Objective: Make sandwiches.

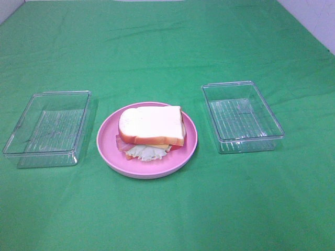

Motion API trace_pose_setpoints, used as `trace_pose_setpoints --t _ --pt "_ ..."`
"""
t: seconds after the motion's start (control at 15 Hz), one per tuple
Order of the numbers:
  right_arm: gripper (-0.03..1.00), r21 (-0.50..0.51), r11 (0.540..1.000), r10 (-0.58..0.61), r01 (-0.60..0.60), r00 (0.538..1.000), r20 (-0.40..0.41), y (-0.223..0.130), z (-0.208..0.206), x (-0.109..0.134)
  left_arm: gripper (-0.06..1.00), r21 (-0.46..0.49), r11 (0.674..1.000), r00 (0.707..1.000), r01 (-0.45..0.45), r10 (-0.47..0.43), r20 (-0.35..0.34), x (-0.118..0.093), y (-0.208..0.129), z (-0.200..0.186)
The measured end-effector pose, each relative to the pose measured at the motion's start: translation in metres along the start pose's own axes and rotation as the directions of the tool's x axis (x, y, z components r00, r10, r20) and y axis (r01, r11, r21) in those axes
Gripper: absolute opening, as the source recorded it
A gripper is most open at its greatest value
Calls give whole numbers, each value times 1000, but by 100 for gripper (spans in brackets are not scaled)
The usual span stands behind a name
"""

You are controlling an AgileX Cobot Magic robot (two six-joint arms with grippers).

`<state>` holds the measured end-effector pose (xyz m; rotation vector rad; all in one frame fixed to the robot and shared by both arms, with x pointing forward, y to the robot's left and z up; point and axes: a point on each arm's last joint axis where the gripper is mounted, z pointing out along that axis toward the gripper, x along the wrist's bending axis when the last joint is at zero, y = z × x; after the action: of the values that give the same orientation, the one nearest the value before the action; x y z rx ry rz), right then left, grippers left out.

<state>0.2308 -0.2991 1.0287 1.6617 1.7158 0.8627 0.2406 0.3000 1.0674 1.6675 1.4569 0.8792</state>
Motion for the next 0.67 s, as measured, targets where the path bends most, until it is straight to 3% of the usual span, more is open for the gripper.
trace_pose_setpoints --t 0.13,0.67 --pt "97 0 1000 0 0 1000 0 0 0 0 96 -40 999 1000 0 0 -1 -1 -12 -4" --pt "97 0 1000 0 0 1000 0 0 0 0 93 -43 998 999 37 -36 20 -2 -15 -3"
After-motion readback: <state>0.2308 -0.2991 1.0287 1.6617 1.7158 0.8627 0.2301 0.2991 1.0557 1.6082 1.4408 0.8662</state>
